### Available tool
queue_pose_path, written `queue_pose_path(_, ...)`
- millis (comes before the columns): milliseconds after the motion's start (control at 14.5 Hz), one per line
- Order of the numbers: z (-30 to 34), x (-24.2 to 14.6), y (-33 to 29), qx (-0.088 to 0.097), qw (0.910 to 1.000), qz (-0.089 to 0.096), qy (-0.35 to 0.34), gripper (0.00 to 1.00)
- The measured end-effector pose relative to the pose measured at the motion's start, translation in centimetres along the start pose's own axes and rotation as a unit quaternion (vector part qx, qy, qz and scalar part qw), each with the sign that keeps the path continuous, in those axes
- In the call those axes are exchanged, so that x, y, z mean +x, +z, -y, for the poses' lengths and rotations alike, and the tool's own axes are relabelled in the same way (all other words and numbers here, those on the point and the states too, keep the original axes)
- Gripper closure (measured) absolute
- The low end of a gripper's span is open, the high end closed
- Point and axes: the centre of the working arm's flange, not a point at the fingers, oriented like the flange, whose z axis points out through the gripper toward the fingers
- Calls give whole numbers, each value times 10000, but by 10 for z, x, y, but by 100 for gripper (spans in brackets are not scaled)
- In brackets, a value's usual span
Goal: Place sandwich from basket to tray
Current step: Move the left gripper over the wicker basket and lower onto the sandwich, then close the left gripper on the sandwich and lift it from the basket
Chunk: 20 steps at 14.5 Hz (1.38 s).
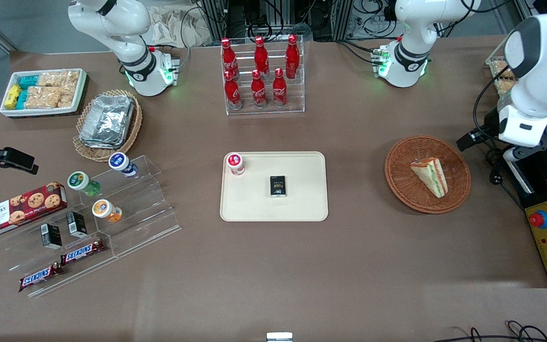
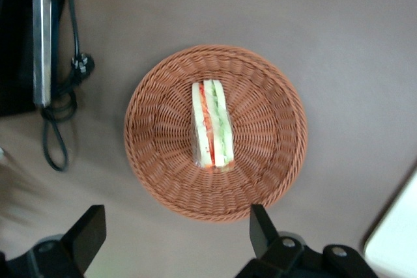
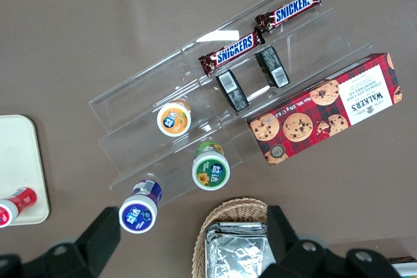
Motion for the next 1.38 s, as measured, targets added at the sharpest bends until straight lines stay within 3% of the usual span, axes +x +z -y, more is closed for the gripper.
queue_pose_path(414,-9,-10,87,-188,9945,-189,-1012,3)
queue_pose_path(1103,-15,-27,189,-297,9949,-189,-941,1)
queue_pose_path(1310,-15,-27,202,-291,9950,-156,-939,8)
queue_pose_path(1379,-15,-27,203,-287,9950,-150,-946,20)
